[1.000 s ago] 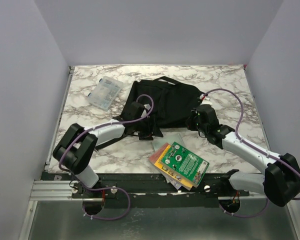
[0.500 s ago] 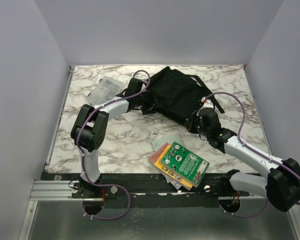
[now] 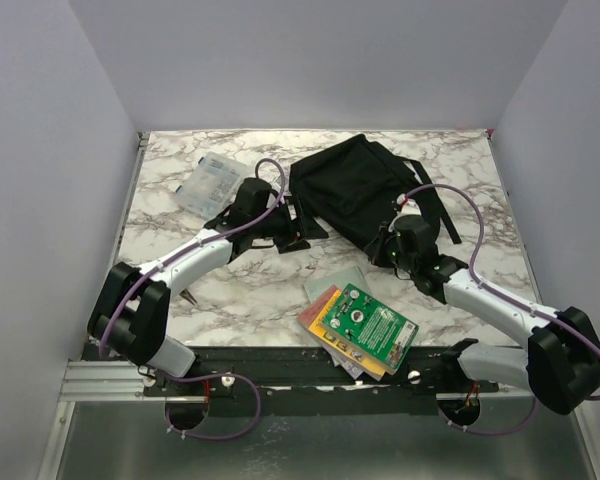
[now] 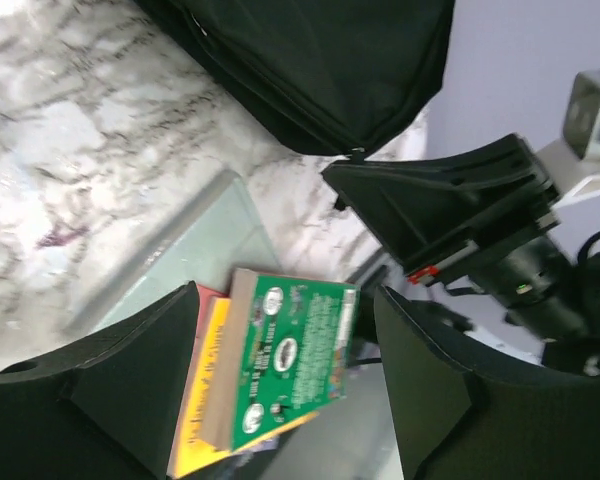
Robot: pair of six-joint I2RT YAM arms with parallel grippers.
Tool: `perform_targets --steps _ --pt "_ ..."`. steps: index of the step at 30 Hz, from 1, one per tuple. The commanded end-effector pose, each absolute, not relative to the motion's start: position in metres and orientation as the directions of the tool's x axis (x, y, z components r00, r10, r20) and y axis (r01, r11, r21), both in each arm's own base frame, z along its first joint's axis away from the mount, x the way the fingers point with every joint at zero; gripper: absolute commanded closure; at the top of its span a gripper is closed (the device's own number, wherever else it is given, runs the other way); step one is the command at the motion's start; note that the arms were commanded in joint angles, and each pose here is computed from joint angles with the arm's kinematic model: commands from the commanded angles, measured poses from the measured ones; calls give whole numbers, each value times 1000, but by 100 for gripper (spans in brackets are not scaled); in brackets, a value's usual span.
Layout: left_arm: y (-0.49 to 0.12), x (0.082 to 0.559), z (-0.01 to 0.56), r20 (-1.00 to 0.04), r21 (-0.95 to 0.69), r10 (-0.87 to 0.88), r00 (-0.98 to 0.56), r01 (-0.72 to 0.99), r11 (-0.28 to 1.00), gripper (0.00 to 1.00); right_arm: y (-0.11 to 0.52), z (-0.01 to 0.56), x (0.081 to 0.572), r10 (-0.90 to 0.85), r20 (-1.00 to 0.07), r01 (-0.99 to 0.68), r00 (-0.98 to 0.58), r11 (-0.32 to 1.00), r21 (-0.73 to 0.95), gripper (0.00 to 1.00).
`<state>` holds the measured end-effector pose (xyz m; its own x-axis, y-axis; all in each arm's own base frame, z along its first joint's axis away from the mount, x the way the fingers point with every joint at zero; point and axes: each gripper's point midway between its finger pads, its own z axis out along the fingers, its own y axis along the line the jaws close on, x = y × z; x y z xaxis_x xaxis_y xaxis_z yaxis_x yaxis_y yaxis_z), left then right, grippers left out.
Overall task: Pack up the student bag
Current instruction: Unzip the student bag at the center of the board.
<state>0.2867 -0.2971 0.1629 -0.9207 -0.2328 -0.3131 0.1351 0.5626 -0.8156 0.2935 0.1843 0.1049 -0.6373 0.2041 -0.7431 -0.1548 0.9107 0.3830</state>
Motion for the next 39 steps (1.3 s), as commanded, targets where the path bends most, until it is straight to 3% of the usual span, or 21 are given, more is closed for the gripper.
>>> perform_targets --steps 1,8,14,18,20,26,28,34,39 --pt "-322 283 171 -33 -909 -309 -951 -100 405 27 196 124 302 208 -765 -209 -609 889 408 100" --pt "-359 316 154 200 -876 -400 -894 -346 335 19 198 124 293 210 -752 -225 -625 874 431 99" --pt "-392 339 137 206 -864 -420 -884 -365 346 18 203 124 283 209 -735 -253 -645 850 463 99" --pt "-402 343 119 224 -850 -417 -881 -386 358 27 202 124 281 206 -734 -254 -648 850 463 99" --pt "-401 347 114 208 -849 -428 -879 -380 367 37 201 124 281 203 -737 -254 -645 853 457 99" --pt "-376 364 105 123 -857 -457 -881 -327 398 88 198 122 282 203 -738 -239 -644 862 446 99" --pt "-361 370 107 86 -863 -463 -882 -298 408 97 192 112 277 198 -721 -208 -664 878 432 99" --pt "-317 387 109 -26 -876 -436 -899 -190 443 100 120 91 281 271 -727 159 -631 962 221 100" --pt "-298 389 110 -35 -887 -384 -923 -148 437 100 100 88 279 269 -739 238 -618 960 150 100"
